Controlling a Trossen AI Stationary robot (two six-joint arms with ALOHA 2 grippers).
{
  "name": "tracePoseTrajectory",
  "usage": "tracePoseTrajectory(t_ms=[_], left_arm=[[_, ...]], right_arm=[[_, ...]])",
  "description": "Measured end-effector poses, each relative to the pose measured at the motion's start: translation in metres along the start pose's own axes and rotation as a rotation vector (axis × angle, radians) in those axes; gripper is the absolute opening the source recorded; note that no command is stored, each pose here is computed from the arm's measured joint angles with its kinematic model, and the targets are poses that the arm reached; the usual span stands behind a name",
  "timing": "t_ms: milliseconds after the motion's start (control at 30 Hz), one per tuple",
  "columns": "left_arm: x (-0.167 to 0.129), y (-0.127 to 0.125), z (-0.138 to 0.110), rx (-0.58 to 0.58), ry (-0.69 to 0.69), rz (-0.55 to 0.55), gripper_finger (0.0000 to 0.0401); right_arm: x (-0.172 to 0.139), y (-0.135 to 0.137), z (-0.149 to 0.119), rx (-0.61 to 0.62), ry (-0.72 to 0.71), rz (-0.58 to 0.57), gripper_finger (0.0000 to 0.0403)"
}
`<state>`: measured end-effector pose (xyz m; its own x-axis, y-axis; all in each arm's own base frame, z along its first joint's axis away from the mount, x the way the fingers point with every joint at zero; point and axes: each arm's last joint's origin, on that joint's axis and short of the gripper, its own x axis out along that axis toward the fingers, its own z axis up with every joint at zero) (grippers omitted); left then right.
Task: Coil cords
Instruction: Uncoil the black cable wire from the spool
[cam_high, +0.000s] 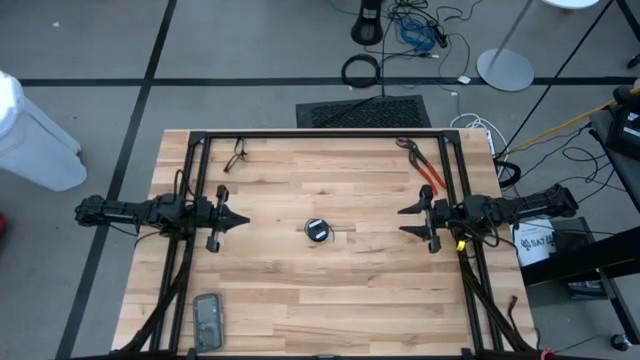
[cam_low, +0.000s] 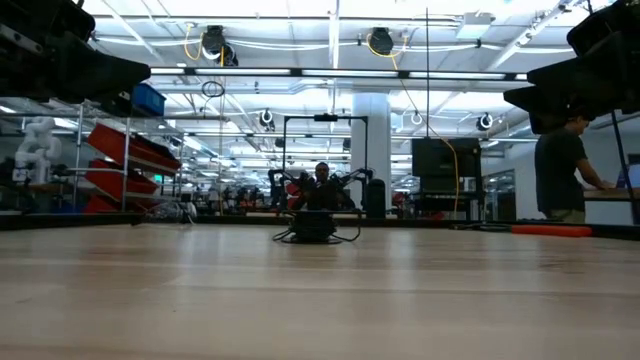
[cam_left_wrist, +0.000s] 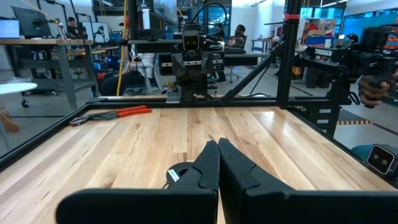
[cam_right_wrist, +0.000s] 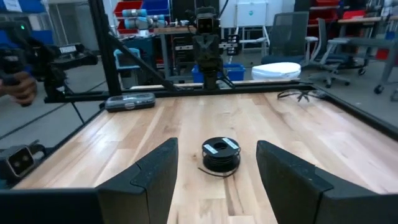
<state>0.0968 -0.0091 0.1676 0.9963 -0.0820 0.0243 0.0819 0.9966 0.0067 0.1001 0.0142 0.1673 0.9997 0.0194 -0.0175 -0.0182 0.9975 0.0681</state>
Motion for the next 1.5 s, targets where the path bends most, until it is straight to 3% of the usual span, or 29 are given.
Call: tracePoseTrajectory(t_ms=[300,700,1000,1367,1500], left_arm=[[0.0,0.0,0.0,0.0,0.0,0.0,0.0],[0.0,0.0,0.0,0.0,0.0,0.0,0.0],[-0.001,0.0,0.01,-0.079,-0.048,0.0,0.0],[-0.009,0.001,0.048,-0.028,-0.129,0.024,0.0],[-0.009,0.003,0.063,-0.032,-0.123,0.08,0.0]], right_arm=[[0.0,0.0,0.0,-0.076,0.0,-0.007,0.0173],[0.0,0.0,0.0,-0.097,0.0,-0.007,0.0009],[-0.001,0.001,0.015,-0.101,-0.116,-0.01,0.0002],[-0.002,0.005,0.083,-0.1,-0.197,-0.013,0.0],[0.008,0.009,0.113,-0.102,-0.188,-0.02,0.0]])
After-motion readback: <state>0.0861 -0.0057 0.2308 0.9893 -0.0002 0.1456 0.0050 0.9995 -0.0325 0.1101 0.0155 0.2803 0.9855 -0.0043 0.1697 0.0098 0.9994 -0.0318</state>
